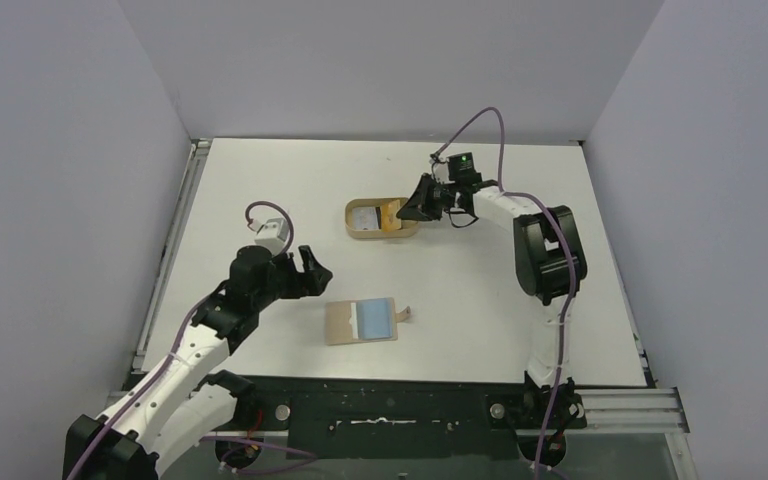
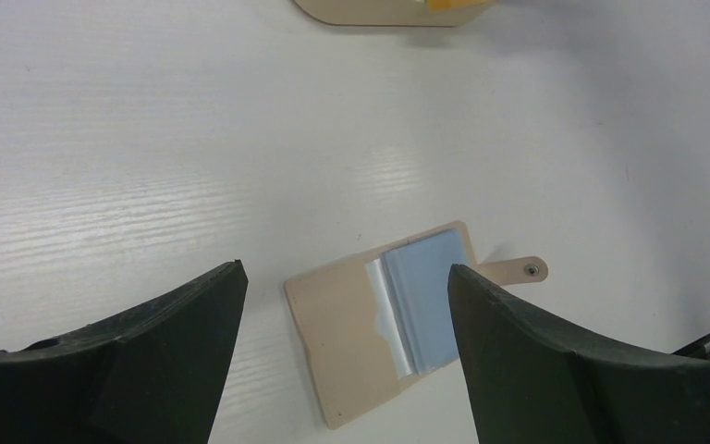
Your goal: Take the credit cards out of the card holder
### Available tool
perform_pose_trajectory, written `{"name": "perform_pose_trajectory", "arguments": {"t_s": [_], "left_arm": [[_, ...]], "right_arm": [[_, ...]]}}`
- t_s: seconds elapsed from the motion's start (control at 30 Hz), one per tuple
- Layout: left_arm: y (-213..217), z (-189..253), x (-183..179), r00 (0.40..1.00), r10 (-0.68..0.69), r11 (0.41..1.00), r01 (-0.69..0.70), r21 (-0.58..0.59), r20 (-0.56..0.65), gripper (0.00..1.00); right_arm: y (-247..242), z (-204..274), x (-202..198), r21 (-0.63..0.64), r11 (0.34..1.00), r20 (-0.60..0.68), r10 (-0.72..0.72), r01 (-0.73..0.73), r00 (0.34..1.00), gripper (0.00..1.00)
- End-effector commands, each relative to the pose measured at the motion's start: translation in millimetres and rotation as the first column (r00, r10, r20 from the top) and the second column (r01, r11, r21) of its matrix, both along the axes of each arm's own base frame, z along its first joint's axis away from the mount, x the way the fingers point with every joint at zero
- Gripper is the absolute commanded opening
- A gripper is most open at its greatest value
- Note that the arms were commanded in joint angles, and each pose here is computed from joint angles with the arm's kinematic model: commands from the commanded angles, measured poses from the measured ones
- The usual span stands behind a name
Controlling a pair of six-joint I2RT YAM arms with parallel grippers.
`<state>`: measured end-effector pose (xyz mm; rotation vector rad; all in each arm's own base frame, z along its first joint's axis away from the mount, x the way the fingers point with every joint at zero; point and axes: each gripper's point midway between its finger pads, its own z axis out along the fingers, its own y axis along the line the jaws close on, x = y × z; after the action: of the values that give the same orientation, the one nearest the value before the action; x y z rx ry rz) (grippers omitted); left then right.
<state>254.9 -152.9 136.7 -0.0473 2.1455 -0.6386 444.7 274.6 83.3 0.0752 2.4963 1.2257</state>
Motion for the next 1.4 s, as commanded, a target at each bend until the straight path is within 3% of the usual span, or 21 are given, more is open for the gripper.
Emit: {"name": "perform_pose_trajectory", "arguments": {"t_s": [0.0, 0.67, 0.8, 0.97, 1.37], "left_arm": [[-1, 18, 4, 0.997, -0.008, 0.999, 0.010, -0.034, 0.076, 0.78], [8, 12, -4, 0.998, 0.034, 0.998, -0.030, -0.059, 0.058, 0.78], [9, 11, -4, 0.998, 0.039, 0.997, -0.035, -0.063, 0.053, 0.78], [10, 10, -4, 0.998, 0.043, 0.997, -0.040, -0.060, 0.049, 0.78], [13, 9, -2, 0.997, 0.061, 0.997, -0.059, -0.059, 0.047, 0.78]], "right_arm": [[-4, 7, 17, 0.012, 1.000, 0.056, 0.003, -0.003, 0.998, 0.00], [-14, 2, 35, 0.018, 1.000, 0.045, -0.016, 0.016, 0.999, 0.00], [-16, 1, 33, 0.014, 1.000, 0.039, -0.016, 0.015, 0.999, 0.15], [-16, 10, 34, 0.011, 1.000, 0.056, -0.018, 0.017, 0.998, 0.22], [-29, 48, 35, -0.086, 0.996, 0.129, -0.015, 0.026, 0.992, 0.27]]}}
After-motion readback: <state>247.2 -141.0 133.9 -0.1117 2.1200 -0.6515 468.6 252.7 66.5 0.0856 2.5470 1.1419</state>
